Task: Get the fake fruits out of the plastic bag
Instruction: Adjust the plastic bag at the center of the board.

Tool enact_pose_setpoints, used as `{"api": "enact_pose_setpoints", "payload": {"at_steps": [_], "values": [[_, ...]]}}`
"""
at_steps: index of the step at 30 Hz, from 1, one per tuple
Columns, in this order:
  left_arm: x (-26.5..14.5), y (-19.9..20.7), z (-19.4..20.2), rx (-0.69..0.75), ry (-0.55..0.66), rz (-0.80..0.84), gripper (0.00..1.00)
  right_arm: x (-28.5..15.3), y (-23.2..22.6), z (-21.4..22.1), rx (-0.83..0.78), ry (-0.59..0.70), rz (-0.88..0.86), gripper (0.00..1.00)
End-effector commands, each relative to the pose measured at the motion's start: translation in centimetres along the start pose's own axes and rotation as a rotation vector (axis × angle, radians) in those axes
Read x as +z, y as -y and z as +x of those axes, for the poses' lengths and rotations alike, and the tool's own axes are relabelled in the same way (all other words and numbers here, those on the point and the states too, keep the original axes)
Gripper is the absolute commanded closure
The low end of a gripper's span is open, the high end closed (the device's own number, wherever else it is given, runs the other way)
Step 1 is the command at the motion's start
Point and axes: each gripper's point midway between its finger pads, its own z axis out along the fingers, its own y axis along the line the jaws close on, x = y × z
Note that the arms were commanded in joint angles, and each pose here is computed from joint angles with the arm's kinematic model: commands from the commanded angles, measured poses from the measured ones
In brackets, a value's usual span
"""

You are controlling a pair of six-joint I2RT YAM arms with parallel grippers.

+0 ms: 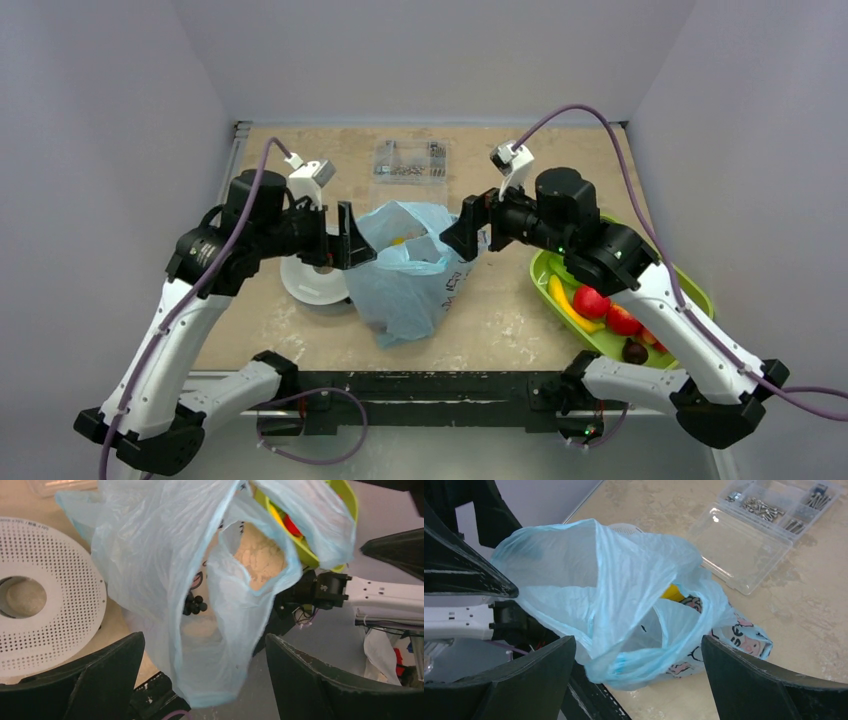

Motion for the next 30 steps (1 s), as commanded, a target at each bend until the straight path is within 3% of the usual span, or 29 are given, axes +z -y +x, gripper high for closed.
{"api": "enact_pose_setpoints", "payload": {"at_steps": [1, 5, 8, 11, 14, 16, 20, 25, 27, 30], "values": [[-4.7, 4.2, -1.4, 0.102, 0.085, 0.145, 0.07, -0.5, -2.7, -0.4, -0.134, 0.034, -0.128, 0.01], [-7.3, 5.5, -1.3, 0.151, 0.114, 0.130, 0.05, 1.1, -4.1, 0.6, -0.237, 0.026, -0.091, 0.01], [-7.4, 6.5, -0.6, 0.200, 0.077, 0.151, 0.05, 2.6, -1.5, 0.2, -0.245, 0.044, 0.125, 0.03], [-6.3, 6.0, -0.1, 0.217, 0.048, 0.114, 0.06, 3.2, 2.9, -0.9, -0.245, 0.078, 0.403, 0.15], [-5.4, 5.6, 0.2, 0.211, 0.021, 0.093, 0.10, 4.2, 3.8, -2.1, -0.265, 0.127, 0.476, 0.28], [-5.1, 6.4, 0.4, 0.210, 0.017, 0.131, 0.14, 4.7, 3.9, -3.0, -0.266, 0.148, 0.507, 0.45], [-5.0, 9.9, 0.4, 0.269, 0.042, 0.263, 0.24, 5.9, 2.2, -4.9, -0.291, 0.177, 0.436, 0.69], [-4.3, 12.3, 0.6, 0.530, 0.119, 0.269, 0.20, 7.1, -0.1, -6.6, -0.291, 0.182, 0.226, 1.00], [-3.2, 12.7, 0.9, 0.690, 0.163, 0.235, 0.18, 7.7, -1.2, -6.7, -0.267, 0.144, 0.068, 1.00], [-1.2, 11.7, -0.3, 0.902, 0.208, 0.052, 0.14, 7.8, -1.9, -6.9, -0.230, 0.114, -0.052, 1.00]]}}
